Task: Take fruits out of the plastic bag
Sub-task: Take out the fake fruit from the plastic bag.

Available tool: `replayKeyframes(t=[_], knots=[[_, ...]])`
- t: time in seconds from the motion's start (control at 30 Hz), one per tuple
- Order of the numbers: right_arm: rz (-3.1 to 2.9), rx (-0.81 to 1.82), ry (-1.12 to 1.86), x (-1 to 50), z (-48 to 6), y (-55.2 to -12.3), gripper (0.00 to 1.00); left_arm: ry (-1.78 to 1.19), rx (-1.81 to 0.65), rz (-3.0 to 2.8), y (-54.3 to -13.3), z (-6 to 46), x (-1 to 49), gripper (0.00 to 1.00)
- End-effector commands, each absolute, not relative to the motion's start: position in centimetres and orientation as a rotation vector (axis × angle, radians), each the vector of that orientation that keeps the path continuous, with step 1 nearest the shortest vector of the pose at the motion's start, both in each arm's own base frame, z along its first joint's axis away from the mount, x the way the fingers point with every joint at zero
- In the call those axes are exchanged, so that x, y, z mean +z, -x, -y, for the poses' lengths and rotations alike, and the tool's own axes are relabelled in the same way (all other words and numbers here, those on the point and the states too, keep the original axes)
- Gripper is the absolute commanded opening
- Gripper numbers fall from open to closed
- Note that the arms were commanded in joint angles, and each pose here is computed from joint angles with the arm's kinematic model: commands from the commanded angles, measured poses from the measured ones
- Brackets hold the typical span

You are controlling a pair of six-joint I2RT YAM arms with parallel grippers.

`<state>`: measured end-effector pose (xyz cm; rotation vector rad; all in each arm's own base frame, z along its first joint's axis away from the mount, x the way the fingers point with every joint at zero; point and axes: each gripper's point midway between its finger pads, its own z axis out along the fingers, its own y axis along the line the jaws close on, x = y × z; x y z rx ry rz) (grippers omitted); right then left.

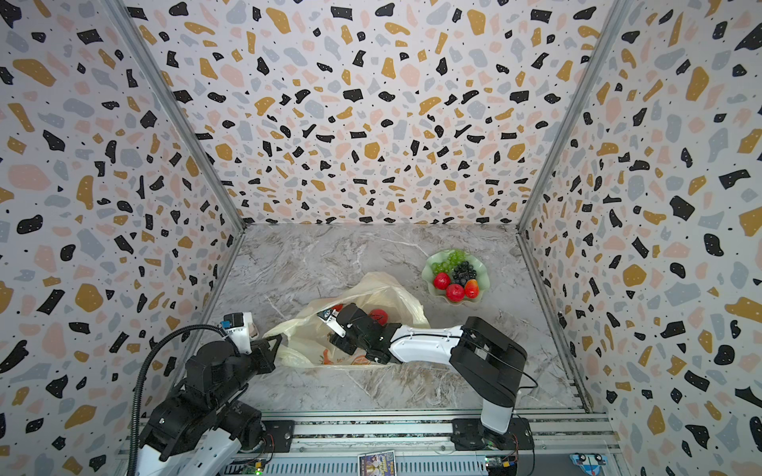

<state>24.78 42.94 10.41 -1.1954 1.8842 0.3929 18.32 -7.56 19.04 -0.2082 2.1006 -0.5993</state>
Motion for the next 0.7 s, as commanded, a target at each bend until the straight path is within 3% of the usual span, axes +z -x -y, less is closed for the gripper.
replayKeyframes(t=[0.0, 0.67], knots=[[-1.953, 0.395, 1.038, 11.0, -43.3, -26.4, 0.62, 0.203, -0.606, -2.094, -18.3, 7.6, 19.0, 0.04], [-2.067, 0.323, 0.91, 7.4, -41.7, -29.8, 0.67, 0.191, -0.618, -2.089, -18.2, 7.8, 19.1, 0.04]])
